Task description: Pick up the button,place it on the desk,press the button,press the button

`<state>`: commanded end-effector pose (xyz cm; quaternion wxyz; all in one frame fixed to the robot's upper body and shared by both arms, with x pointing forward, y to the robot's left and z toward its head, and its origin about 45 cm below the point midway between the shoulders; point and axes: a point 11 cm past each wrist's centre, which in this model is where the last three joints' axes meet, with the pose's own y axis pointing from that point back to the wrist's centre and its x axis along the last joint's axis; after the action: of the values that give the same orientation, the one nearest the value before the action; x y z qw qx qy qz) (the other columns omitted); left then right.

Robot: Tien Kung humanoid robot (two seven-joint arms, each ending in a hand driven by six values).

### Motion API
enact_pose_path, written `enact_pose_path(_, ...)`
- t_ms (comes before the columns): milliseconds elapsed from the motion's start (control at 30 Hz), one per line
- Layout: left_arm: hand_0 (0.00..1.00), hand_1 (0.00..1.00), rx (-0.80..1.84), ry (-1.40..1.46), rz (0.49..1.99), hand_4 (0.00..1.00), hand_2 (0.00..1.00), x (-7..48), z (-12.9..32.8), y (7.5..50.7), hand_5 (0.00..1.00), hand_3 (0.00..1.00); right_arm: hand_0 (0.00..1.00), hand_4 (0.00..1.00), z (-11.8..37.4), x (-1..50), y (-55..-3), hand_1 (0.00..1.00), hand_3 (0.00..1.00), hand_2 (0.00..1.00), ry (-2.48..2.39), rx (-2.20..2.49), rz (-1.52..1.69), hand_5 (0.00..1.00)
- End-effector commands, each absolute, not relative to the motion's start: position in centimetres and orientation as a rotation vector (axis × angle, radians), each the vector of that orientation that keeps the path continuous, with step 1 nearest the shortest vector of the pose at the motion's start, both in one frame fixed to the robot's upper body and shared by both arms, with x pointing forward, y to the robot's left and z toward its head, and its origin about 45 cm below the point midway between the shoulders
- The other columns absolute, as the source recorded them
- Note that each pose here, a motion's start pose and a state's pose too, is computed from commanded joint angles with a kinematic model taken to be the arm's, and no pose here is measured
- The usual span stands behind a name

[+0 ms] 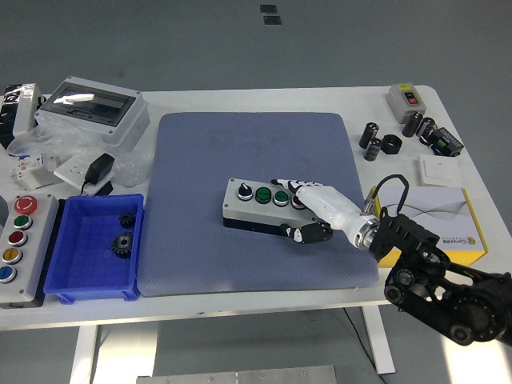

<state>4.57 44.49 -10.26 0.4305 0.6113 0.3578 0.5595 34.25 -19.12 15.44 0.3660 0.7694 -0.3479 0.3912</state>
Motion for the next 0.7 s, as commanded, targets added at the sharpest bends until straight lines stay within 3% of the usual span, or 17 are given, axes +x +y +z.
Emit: enact_pose_path(700, 0.625, 0.599, 1.525, 0.888, 1.393, 0.636, 0.531, 4.7, -10.2, 44.5, 0.159, 0.590, 0.963, 0.646, 15.8, 35.0, -20.6, 0.946, 0.998, 0.998, -0.812, 1.897, 1.094, 0.047)
